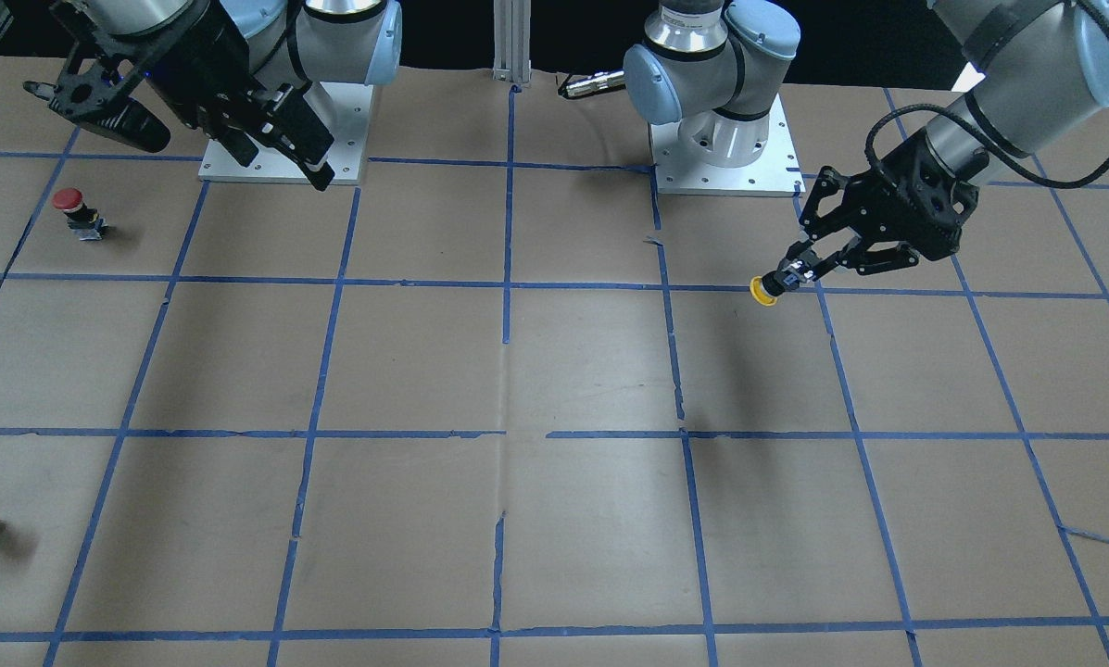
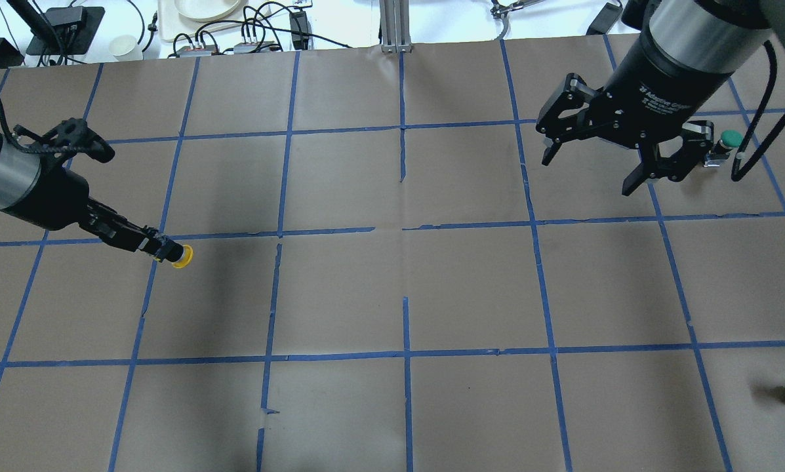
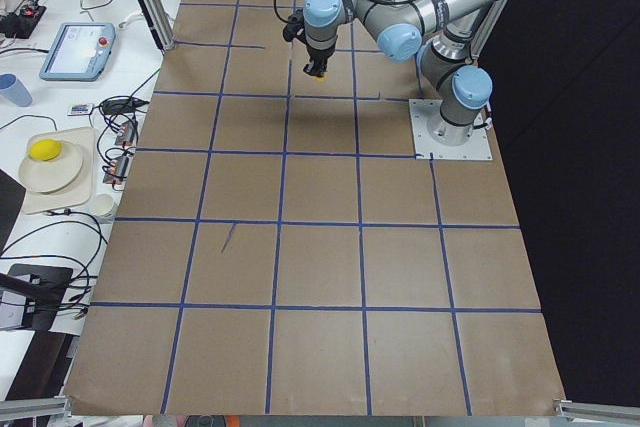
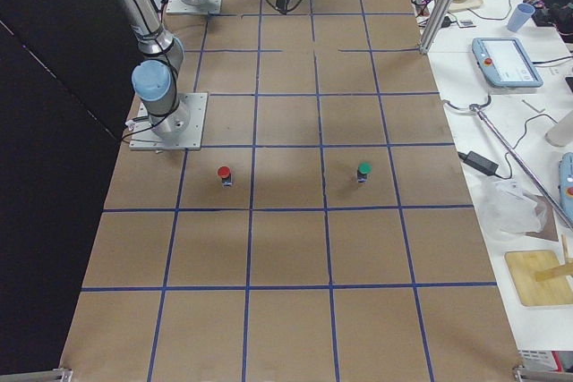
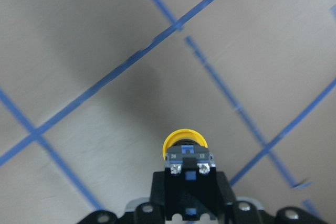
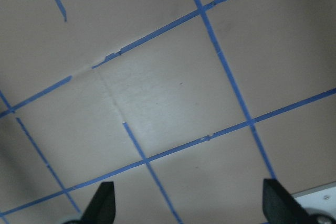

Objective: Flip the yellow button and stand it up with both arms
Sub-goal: 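Lift the yellow button with the left gripper while the right gripper approaches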

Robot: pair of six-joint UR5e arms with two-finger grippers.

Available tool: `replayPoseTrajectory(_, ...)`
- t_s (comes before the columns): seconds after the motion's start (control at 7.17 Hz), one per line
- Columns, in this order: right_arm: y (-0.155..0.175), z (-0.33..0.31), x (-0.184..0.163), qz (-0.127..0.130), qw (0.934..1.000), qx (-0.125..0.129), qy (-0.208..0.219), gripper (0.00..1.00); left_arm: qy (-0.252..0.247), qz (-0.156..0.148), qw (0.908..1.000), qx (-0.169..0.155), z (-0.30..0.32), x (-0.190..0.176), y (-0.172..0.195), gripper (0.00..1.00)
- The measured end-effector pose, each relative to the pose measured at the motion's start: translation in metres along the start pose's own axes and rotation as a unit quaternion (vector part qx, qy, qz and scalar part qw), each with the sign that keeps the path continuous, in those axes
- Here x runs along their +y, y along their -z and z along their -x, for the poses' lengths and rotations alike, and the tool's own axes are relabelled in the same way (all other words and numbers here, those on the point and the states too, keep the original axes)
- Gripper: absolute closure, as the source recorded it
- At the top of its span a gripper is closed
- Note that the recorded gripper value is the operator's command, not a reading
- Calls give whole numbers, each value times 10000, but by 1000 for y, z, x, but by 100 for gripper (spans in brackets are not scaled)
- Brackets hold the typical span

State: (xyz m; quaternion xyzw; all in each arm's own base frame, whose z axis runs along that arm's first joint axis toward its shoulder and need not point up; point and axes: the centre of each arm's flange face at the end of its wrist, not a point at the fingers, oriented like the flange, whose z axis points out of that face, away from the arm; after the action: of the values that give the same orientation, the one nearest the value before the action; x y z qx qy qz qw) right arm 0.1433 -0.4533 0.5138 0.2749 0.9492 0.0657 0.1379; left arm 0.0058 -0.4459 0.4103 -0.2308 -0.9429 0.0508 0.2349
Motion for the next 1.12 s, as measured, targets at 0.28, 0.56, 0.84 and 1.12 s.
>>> replayPoseTrajectory(0.28, 5, 5, -14, 665, 9852, -1052, -1178, 0, 737, -432, 9905, 1075, -68, -33, 9, 92)
replayPoseTrajectory(0.56, 12, 9, -18, 1201, 9583, -1715, -1945, 0, 1479, -745, 9640, 2078, -124, -54, 6, 94)
replayPoseTrajectory(0.84, 12, 19, -17, 1723, 9352, -2250, -2123, 0, 2041, -904, 9263, 3035, -166, -69, -1, 95)
replayPoseTrajectory(1.12, 9, 22, -9, 1980, 9249, -2431, -2151, 0, 2417, -1022, 8890, 3753, -184, -76, -5, 97)
